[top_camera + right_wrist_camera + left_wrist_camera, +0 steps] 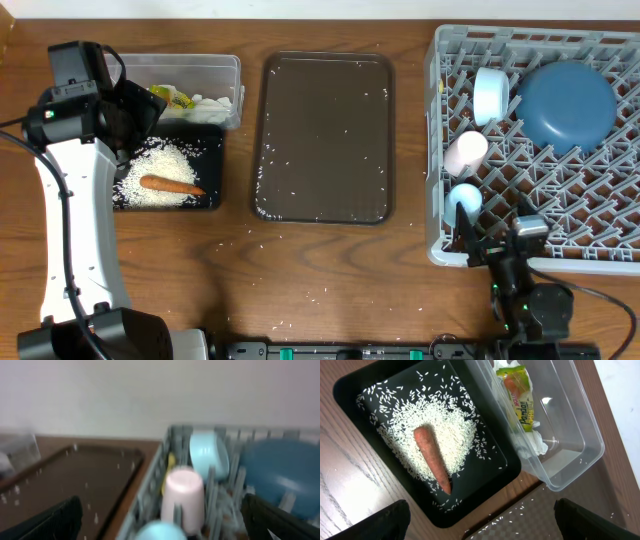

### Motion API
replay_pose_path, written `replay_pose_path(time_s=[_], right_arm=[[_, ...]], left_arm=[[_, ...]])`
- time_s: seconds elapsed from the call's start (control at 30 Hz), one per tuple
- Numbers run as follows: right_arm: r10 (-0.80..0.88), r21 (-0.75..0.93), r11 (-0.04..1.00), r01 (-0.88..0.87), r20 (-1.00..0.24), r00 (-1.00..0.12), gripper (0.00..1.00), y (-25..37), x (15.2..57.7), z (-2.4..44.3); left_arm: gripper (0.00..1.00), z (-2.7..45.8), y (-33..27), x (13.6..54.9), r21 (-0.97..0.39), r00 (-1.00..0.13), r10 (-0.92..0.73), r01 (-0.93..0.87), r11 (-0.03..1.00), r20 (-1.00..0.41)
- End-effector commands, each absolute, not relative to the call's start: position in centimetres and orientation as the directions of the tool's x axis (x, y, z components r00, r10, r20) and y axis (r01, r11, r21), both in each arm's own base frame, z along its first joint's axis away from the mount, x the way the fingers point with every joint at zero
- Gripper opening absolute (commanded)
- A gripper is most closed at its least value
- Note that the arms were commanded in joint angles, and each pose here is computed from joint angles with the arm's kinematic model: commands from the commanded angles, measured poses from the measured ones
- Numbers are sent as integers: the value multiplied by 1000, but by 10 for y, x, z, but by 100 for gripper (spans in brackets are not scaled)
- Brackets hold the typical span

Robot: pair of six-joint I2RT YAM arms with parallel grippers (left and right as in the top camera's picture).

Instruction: Sort waste into correct bins and load items into the dishwasher rack

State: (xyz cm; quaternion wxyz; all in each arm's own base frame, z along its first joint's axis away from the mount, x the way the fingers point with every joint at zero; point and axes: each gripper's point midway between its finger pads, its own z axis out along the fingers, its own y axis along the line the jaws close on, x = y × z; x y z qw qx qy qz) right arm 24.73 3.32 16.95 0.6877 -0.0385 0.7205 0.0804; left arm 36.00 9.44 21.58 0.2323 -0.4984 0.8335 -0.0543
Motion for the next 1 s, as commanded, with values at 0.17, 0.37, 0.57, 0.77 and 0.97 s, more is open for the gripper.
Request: replay_pose_path(time_s=[0.17,0.37,0.57,0.77,0.97], right_arm=[[53,69,982,-179,-995,-90,99,36,244,156],[54,66,982,-179,-996,-73,99,36,243,160],[54,66,982,-179,-996,-74,99,36,243,160],[54,66,982,-179,-996,-74,99,36,243,160],[54,66,982,-179,-996,-73,99,36,243,160]], left_arm=[[95,213,96,359,-309,-401,-853,-808,501,-333],[95,213,96,359,-309,-401,-853,-808,501,-333],[95,213,96,359,-309,-401,-853,-808,501,-333],[95,213,96,359,-309,-401,-853,-808,501,-333],[95,213,96,359,-309,-401,-853,-808,501,-333]])
